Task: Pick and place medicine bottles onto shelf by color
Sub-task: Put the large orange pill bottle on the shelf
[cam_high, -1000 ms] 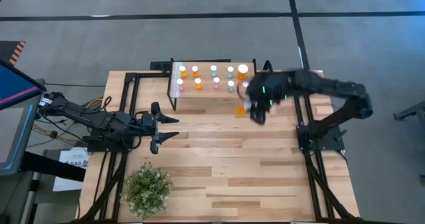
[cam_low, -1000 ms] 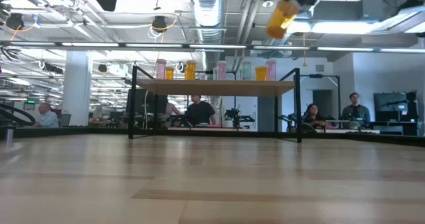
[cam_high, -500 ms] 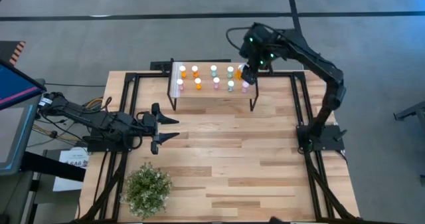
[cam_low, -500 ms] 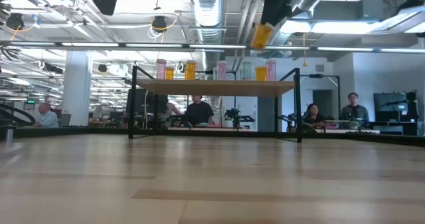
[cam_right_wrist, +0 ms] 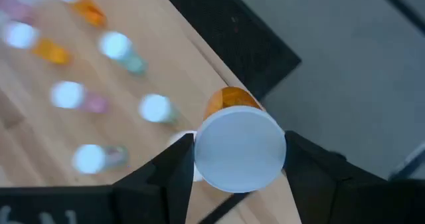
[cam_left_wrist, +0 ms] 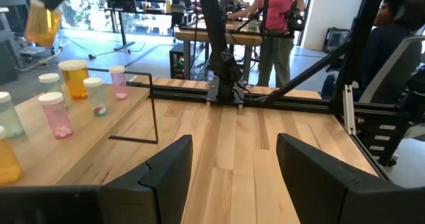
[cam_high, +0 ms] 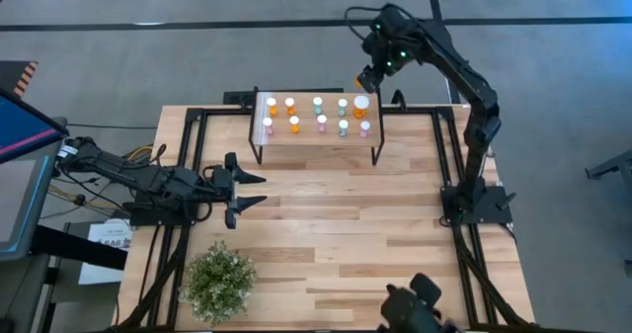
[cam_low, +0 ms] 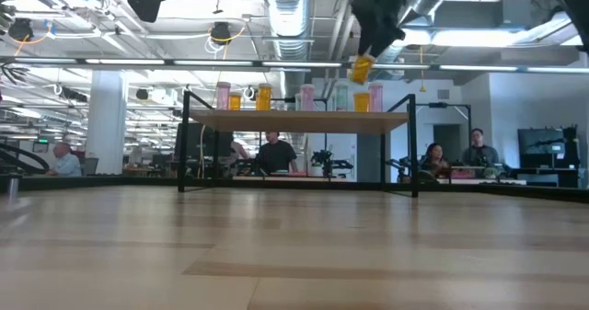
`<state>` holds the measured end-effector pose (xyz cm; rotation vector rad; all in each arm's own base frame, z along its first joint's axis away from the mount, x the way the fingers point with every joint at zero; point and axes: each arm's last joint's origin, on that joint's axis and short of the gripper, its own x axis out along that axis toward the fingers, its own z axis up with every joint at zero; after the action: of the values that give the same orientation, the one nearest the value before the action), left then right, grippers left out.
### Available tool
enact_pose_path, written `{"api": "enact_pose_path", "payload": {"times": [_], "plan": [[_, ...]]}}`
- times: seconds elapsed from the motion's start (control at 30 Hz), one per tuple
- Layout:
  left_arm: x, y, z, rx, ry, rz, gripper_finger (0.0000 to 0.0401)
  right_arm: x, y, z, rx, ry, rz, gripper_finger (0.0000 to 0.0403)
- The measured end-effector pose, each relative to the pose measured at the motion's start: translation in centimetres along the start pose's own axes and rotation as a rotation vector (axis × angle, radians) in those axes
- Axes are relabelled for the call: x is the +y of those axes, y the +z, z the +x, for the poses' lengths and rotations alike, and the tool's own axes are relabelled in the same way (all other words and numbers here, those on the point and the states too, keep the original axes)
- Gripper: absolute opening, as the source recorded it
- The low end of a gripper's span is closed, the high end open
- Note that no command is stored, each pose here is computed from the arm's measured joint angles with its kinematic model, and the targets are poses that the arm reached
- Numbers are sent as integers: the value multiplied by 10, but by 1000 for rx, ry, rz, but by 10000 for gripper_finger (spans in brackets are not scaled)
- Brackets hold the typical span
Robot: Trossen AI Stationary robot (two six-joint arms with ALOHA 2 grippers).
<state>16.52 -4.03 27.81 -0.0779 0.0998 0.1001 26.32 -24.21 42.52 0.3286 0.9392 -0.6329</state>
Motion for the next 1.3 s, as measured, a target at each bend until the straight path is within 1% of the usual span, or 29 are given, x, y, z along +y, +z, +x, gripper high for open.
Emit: {"api": "enact_pose_path", "payload": {"times": [0.2,0.4,0.67,1.0,1.07,1.3], "plan": [[0,0,0,0,0,0,206,-23,-3,30,129,-22,34,216],[0,0,0,0,0,0,206,-26,-5,50,204,-14,7,215],[0,0,0,-2,3,-1,206,-22,-12,56,305,6,-22,217],[0,0,0,-2,5,-2,206,-16,-13,58,325,17,-39,218],[0,0,0,-2,5,-3,206,-15,-13,59,328,35,-31,217],[0,0,0,-2,4,-4,206,-15,-22,76,393,51,-29,220]]}}
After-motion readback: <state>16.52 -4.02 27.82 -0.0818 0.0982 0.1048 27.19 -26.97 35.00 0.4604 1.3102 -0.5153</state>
